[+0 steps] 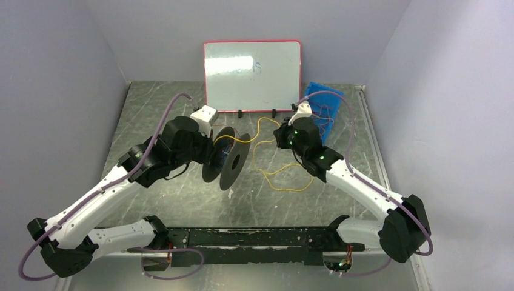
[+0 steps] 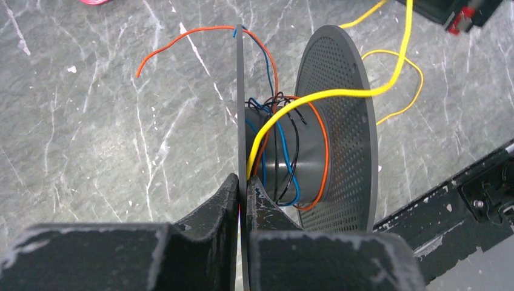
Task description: Wrap the cables
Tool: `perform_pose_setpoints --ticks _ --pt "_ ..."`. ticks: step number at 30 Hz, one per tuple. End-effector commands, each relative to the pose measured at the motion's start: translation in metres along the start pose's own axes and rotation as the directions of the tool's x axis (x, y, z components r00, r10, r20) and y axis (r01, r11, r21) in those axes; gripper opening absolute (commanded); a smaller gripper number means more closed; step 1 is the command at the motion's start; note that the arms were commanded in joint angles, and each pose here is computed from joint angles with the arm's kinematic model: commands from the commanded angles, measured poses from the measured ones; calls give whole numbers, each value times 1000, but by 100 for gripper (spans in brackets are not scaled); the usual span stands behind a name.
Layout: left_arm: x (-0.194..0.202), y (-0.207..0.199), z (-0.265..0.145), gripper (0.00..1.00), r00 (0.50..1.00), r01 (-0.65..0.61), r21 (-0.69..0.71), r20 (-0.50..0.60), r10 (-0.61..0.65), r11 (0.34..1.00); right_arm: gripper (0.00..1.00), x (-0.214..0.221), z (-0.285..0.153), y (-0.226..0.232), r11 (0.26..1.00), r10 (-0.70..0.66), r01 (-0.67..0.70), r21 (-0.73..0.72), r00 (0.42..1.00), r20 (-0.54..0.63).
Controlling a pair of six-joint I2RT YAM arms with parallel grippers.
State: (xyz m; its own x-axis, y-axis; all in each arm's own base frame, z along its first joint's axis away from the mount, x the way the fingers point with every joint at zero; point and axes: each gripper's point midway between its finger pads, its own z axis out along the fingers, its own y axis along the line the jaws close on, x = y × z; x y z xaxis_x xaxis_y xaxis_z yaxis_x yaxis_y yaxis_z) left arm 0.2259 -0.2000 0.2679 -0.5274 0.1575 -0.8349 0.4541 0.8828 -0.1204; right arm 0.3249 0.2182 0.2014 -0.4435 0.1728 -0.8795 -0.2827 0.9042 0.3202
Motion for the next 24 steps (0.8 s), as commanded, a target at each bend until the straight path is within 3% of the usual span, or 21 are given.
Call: perform_pose_setpoints --ticks 1,6,11,18,24 --pt "-26 -12 -21 7 996 -19 89 87 11 996 0 -12 6 -30 993 -32 31 117 999 8" --pt "-20 -18 -29 7 996 -61 139 73 51 988 0 -16 13 -45 985 -25 22 173 1000 13" --pt "-26 -22 -42 7 994 -58 177 107 39 982 0 7 20 -57 982 -14 20 186 999 -35" --pt "-39 -39 -51 7 989 -49 265 151 9 963 0 51 27 -57 991 16 2 136 991 -134" --pt "-59 -34 -54 7 976 20 229 205 -68 973 0 85 21 -48 998 57 -51 43 983 -174"
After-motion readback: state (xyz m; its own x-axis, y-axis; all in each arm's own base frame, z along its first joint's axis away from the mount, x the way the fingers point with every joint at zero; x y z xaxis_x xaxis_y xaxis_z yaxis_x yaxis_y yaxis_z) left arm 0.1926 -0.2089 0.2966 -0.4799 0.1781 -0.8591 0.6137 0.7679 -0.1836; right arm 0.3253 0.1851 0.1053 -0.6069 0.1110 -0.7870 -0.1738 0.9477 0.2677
